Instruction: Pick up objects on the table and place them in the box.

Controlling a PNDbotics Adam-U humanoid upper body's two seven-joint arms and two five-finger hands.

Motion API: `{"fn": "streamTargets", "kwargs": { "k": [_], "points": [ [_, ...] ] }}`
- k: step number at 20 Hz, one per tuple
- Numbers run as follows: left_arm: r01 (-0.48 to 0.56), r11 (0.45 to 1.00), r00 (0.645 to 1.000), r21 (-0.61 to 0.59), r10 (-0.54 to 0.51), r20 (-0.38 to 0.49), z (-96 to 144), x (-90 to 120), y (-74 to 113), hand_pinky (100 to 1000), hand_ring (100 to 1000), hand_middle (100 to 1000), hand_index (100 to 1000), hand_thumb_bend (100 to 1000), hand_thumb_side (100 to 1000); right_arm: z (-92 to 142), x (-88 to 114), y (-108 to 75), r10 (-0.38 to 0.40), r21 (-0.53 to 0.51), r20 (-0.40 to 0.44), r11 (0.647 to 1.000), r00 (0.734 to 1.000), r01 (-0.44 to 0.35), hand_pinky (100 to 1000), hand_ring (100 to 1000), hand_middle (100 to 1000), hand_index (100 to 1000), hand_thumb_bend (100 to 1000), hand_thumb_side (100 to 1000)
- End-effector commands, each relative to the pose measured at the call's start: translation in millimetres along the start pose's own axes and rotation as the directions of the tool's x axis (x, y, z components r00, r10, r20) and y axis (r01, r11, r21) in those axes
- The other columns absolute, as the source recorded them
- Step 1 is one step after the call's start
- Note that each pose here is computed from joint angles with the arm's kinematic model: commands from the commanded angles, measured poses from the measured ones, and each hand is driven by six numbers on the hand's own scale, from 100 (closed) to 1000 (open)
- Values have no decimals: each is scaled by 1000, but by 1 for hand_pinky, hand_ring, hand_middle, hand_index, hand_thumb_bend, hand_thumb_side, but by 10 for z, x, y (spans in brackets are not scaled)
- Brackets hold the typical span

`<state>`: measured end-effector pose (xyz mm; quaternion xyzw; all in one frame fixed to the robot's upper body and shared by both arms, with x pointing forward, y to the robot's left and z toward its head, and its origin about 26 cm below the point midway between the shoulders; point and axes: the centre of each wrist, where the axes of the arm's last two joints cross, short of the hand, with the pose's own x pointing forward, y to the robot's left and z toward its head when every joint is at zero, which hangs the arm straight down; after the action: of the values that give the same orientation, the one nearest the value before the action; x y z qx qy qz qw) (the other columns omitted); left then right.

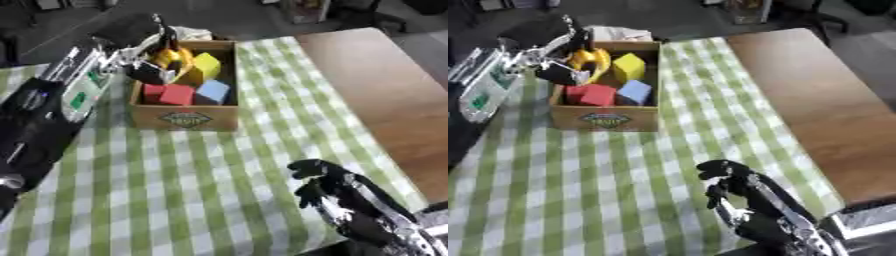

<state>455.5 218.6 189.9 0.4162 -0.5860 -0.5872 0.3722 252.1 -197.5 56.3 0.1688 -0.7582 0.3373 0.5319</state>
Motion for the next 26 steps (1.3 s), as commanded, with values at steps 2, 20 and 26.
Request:
{"fn": "streamTargets", "kwargs": {
  "k": [2, 20, 26],
  "points": [
    [19, 1000, 998, 4, -19, -67, -72, -117, -70, 638, 604, 595, 784, 210, 261, -32, 59, -20, 7, 7, 24, 1000, 1000, -7, 684, 494, 824, 750, 100, 478],
    [-279, 951, 956, 137, 288, -50, 441, -183, 203, 743, 792, 792, 903, 100, 782, 15, 24, -42, 18, -18, 4, 1000, 1000, -18, 684, 493, 814, 748, 100, 479],
    [-410, 859, 903, 305, 430, 2, 824, -319, 120, 711, 778, 763, 879, 100, 787, 47, 2, -58, 22, -35, -8, 999, 1000, -22, 682, 491, 814, 747, 100, 477]
  ]
}}
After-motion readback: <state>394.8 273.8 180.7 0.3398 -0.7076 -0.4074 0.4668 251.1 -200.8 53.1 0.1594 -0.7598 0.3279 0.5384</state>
